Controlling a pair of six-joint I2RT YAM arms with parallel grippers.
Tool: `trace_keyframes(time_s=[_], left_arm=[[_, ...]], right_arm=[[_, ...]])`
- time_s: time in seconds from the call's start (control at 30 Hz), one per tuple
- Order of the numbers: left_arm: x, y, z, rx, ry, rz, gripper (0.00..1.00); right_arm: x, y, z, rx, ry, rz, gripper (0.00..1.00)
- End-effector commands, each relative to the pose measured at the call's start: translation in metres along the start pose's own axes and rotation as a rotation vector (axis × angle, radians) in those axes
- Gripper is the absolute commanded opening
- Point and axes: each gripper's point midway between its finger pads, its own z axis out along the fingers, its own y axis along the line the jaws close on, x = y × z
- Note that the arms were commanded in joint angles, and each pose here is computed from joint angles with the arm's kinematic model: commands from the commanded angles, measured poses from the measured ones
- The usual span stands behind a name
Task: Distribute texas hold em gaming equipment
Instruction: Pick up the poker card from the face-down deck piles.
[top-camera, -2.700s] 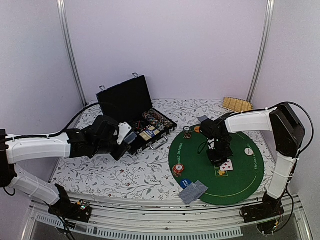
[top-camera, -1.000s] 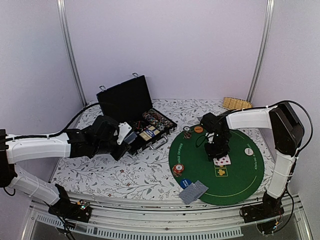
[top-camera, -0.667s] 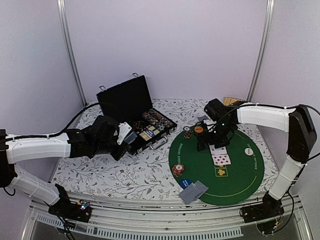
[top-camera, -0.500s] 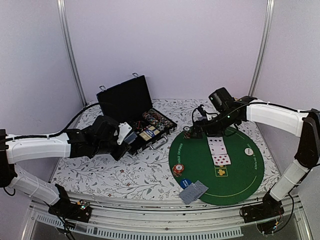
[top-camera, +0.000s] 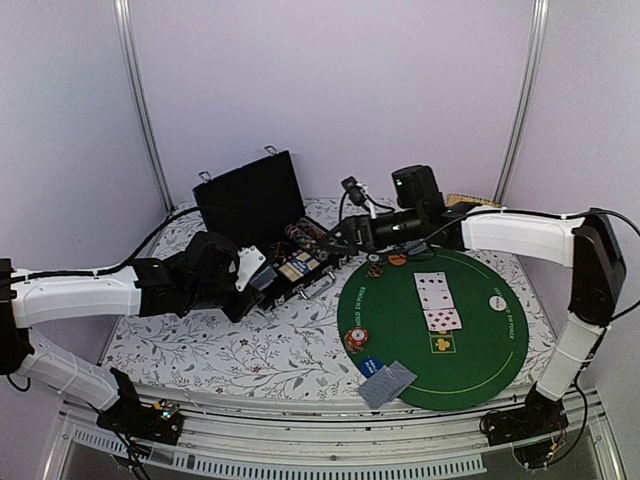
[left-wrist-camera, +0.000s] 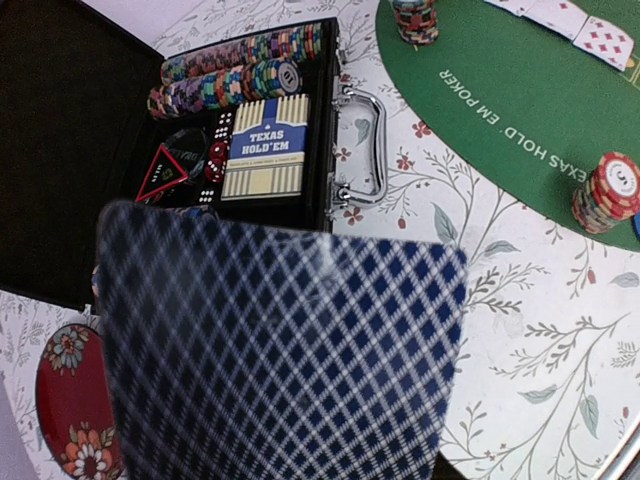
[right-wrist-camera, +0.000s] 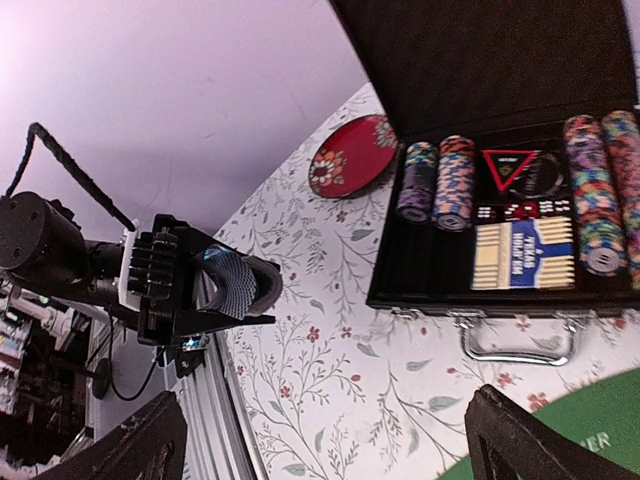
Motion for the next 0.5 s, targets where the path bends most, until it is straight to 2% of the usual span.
trace_keyframes(time_s=[0.0,0.47], left_arm=[[-0.014,-0.006,-0.008,0.024,-0.052,0.014,0.37],[-0.009,-0.010,-0.002,0.026,-0.031,0.022,0.37]], right_arm=[[-0.007,0.027,0.036,-0.175,0.018,-0.040,0.99],[0.026,0.030,0.113,-0.361,0.158,0.021,0.98]])
